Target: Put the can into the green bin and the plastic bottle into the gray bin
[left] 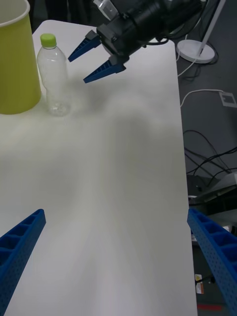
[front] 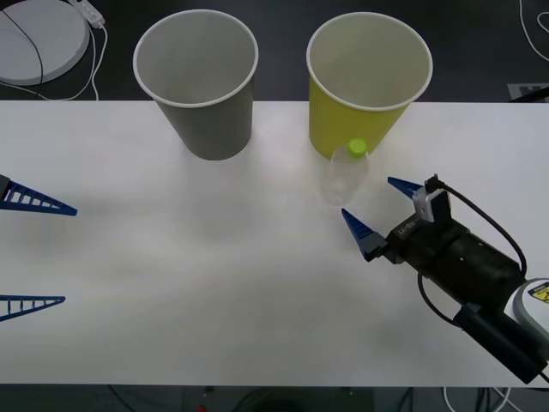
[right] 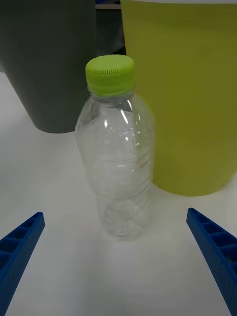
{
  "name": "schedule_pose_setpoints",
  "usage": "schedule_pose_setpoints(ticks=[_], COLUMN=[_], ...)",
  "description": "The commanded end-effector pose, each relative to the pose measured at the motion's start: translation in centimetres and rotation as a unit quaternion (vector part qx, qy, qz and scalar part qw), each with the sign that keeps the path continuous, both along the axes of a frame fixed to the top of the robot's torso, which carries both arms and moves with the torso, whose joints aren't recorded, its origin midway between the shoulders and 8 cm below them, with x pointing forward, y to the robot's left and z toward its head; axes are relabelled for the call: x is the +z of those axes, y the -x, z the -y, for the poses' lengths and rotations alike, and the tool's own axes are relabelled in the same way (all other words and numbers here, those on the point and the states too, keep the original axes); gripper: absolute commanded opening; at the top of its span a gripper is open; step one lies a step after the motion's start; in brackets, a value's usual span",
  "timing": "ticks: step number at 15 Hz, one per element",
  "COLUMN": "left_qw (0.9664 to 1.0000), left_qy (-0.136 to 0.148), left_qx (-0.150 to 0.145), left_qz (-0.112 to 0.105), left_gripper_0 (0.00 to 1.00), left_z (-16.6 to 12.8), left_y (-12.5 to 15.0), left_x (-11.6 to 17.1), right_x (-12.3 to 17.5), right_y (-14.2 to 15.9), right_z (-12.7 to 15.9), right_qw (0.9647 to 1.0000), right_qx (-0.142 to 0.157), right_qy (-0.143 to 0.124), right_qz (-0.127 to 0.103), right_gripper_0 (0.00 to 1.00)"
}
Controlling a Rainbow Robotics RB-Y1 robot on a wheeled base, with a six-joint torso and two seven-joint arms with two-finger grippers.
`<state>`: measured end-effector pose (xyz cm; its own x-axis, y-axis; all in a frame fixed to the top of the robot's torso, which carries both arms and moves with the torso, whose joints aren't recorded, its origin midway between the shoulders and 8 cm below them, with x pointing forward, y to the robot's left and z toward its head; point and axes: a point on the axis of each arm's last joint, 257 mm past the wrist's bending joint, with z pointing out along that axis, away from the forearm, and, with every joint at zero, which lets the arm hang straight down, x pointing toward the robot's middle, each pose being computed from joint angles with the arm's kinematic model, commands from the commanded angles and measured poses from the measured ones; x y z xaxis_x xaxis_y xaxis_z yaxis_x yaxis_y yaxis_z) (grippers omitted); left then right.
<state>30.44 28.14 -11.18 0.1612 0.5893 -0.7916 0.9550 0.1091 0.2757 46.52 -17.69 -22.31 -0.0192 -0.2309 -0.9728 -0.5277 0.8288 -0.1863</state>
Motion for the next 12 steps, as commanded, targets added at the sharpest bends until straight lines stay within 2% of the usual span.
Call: schedule_pose_setpoints(ticks=[1,12], left_qw=[1.0,1.0], left_qy=[0.0,0.0], left_qx=[0.0,0.0], left_qz=[0.0,0.0], left_gripper_0=[1.0,1.0], left_z=[0.0,0.0], left_y=[0.0,0.0], left_x=[0.0,0.0], right_x=[-0.1,1.0], right_y=[-1.0,-4.1], right_z=[-0.9,-2.8], right_qw=[1.0,0.9997], right_qx=[0.001,-0.001], right_qy=[-0.005,-0.016], right_qz=[0.002,0.019], right_gripper_0=[1.0,1.0])
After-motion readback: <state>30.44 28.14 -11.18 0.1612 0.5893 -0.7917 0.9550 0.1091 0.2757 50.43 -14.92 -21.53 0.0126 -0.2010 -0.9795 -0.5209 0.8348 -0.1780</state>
